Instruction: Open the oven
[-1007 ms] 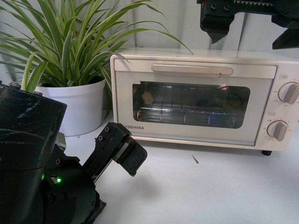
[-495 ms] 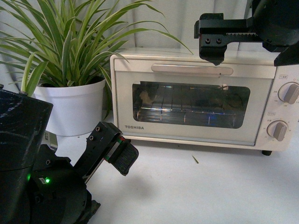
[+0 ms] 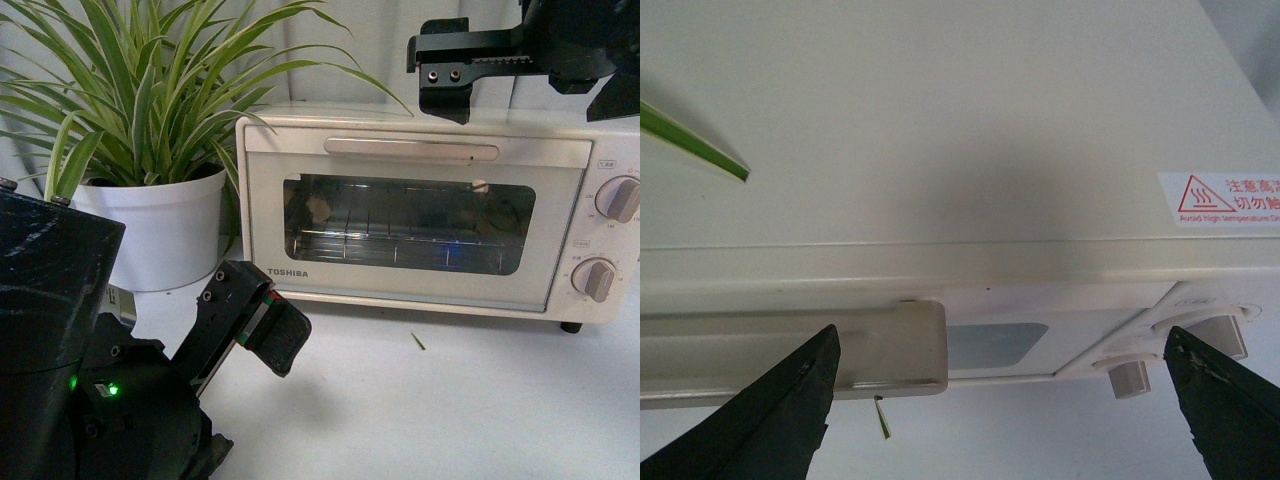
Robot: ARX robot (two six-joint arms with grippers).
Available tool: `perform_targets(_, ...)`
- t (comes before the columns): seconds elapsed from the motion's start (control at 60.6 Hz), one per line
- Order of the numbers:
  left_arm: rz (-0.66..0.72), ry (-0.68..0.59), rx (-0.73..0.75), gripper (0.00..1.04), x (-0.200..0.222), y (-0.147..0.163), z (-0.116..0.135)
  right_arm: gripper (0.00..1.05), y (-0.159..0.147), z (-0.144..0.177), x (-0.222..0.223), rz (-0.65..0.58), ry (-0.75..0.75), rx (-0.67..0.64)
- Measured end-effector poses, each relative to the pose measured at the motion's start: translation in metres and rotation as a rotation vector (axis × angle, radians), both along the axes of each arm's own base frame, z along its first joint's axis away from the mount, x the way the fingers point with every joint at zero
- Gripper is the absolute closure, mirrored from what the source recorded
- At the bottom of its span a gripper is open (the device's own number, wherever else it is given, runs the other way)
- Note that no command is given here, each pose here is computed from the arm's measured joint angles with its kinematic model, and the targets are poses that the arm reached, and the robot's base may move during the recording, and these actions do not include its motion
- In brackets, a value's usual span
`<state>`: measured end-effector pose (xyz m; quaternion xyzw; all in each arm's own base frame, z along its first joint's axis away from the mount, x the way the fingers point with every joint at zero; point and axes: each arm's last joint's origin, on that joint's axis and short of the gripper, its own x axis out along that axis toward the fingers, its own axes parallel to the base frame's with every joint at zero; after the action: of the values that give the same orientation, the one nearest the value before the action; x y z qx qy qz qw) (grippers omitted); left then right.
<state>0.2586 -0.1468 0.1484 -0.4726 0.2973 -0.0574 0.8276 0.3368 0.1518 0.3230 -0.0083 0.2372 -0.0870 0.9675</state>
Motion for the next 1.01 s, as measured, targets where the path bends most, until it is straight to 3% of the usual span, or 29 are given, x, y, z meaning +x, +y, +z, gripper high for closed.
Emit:
perform_targets(0.495, -0.005, 0.001, -0.002, 0.07, 0.000, -0.001, 0.000, 0.09, 0.007, -0.007, -0.001, -0.021, 0.013, -0.025)
perform_targets(1.007, -0.005, -0.001, 0.000, 0.07, -0.001, -0.002, 0.000, 0.09, -0.005, -0.016, -0.016, 0.016, 0.107, 0.080)
